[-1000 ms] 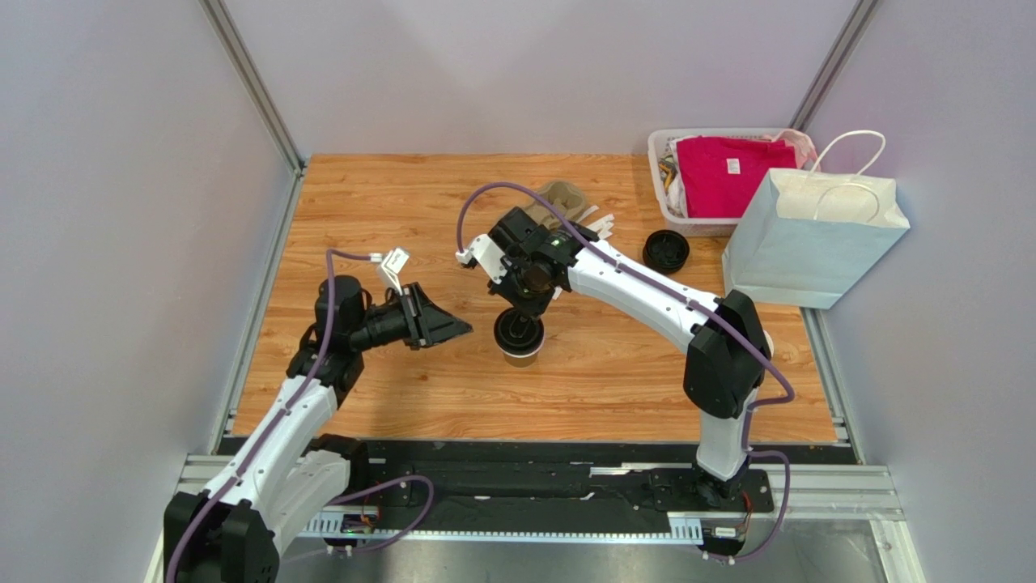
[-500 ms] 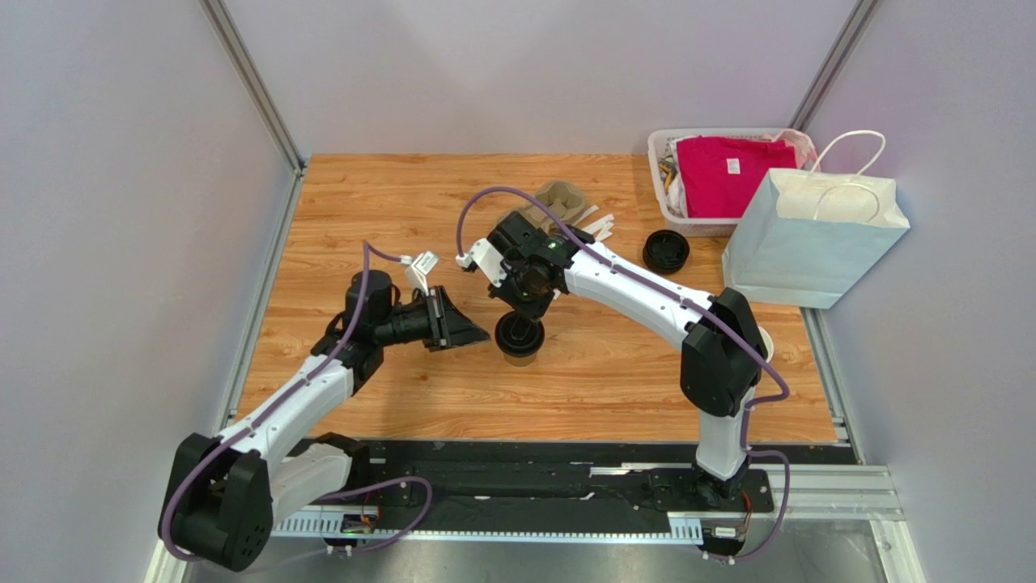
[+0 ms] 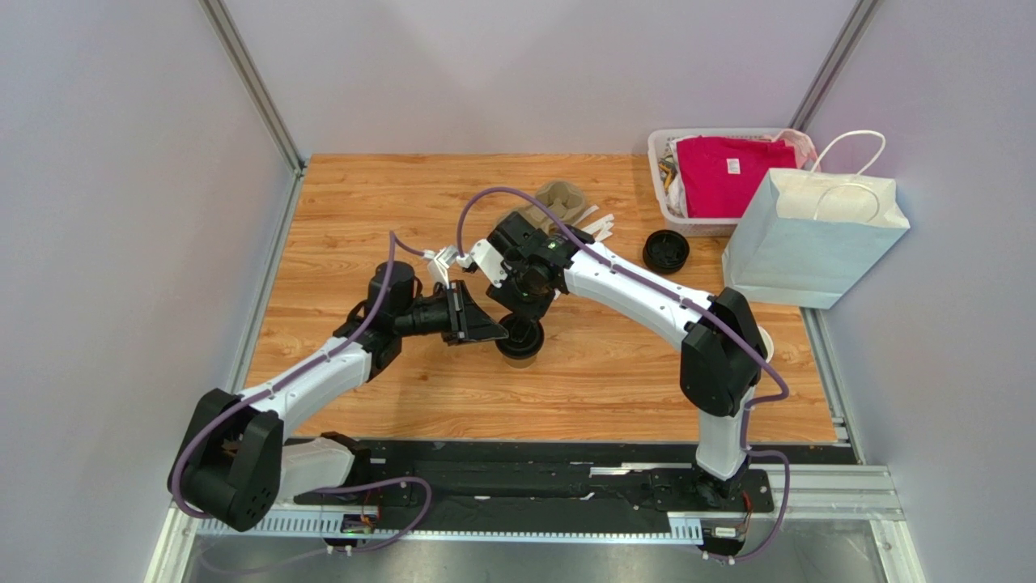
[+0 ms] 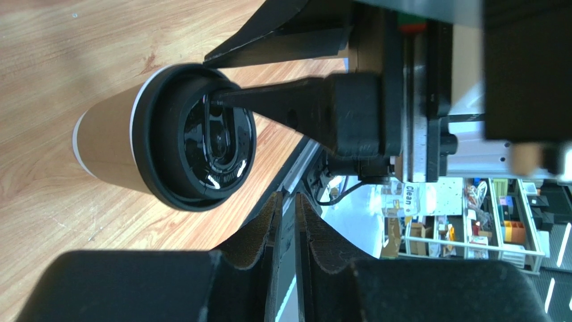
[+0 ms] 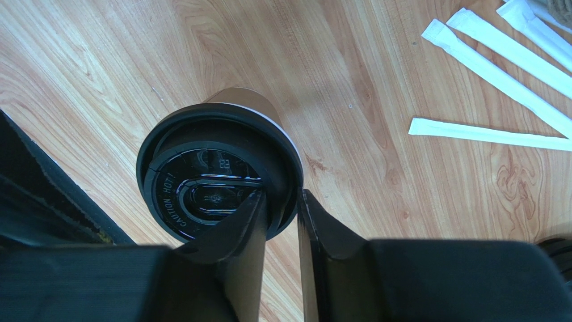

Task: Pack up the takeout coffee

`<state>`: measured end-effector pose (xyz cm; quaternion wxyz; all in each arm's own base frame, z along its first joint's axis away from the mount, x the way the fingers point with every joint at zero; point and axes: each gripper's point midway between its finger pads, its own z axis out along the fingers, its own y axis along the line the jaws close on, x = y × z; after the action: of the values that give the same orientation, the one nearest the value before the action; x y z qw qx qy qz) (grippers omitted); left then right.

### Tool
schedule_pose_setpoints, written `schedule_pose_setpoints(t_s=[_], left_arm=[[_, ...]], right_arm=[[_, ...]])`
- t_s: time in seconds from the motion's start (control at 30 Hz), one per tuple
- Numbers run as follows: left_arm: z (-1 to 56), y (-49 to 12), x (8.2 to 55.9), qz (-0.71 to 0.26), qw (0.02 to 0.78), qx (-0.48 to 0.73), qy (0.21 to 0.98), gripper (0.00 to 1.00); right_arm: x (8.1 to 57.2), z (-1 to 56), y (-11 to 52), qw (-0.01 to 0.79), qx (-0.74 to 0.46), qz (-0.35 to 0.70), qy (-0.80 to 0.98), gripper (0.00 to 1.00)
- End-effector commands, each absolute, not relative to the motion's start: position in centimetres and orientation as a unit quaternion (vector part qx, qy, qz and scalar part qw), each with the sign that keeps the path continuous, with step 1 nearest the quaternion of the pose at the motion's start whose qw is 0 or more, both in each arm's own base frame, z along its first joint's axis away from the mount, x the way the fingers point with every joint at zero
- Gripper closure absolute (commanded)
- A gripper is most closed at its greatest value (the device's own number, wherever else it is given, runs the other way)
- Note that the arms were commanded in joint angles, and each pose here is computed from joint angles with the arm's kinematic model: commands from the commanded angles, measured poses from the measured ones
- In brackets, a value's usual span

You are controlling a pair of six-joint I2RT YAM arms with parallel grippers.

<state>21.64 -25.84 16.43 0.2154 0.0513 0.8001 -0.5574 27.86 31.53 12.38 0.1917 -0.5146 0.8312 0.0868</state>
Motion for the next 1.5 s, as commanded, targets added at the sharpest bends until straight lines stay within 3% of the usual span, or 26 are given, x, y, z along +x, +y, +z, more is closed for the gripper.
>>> schedule_pose_setpoints(t_s=[0.0, 0.57, 0.83, 1.03, 1.1, 1.13, 1.23, 1.47], left_arm=[[18.4, -26.1, 22.2, -0.570, 0.249, 0.067, 0.780, 0.80], [18.3, -25.9, 21.7, -0.568, 0.250, 0.071, 0.781, 0.80], [18.3, -25.9, 21.7, -0.569, 0.251, 0.069, 0.780, 0.82], [18.4, -26.2, 22.1, -0.577, 0.246, 0.070, 0.775, 0.90], [18.3, -26.5, 22.3, -0.578, 0.240, 0.072, 0.777, 0.94], [18.1, -26.7, 22.5, -0.578, 0.236, 0.073, 0.778, 0.98], [17.3, -27.2, 22.6, -0.576, 0.223, 0.083, 0.782, 1.00], [15.7, -28.0, 23.2, -0.573, 0.199, 0.081, 0.791, 1.00]], right_arm=[[27.9, 14.0, 32.2, 0.210, -0.510, 0.098, 0.828, 0.69], [28.1, 16.4, 32.4, 0.230, -0.508, 0.108, 0.823, 0.57], [28.0, 17.9, 32.3, 0.231, -0.499, 0.126, 0.825, 0.58], [26.8, 21.3, 31.4, 0.217, -0.428, 0.261, 0.838, 0.65], [25.8, 22.2, 31.6, 0.205, -0.409, 0.319, 0.830, 0.72], [25.0, 21.5, 31.5, 0.188, -0.401, 0.335, 0.832, 0.82], [22.3, 21.0, 32.3, 0.145, -0.381, 0.406, 0.818, 0.98], [21.8, 17.8, 33.7, 0.071, -0.344, 0.451, 0.821, 1.00]])
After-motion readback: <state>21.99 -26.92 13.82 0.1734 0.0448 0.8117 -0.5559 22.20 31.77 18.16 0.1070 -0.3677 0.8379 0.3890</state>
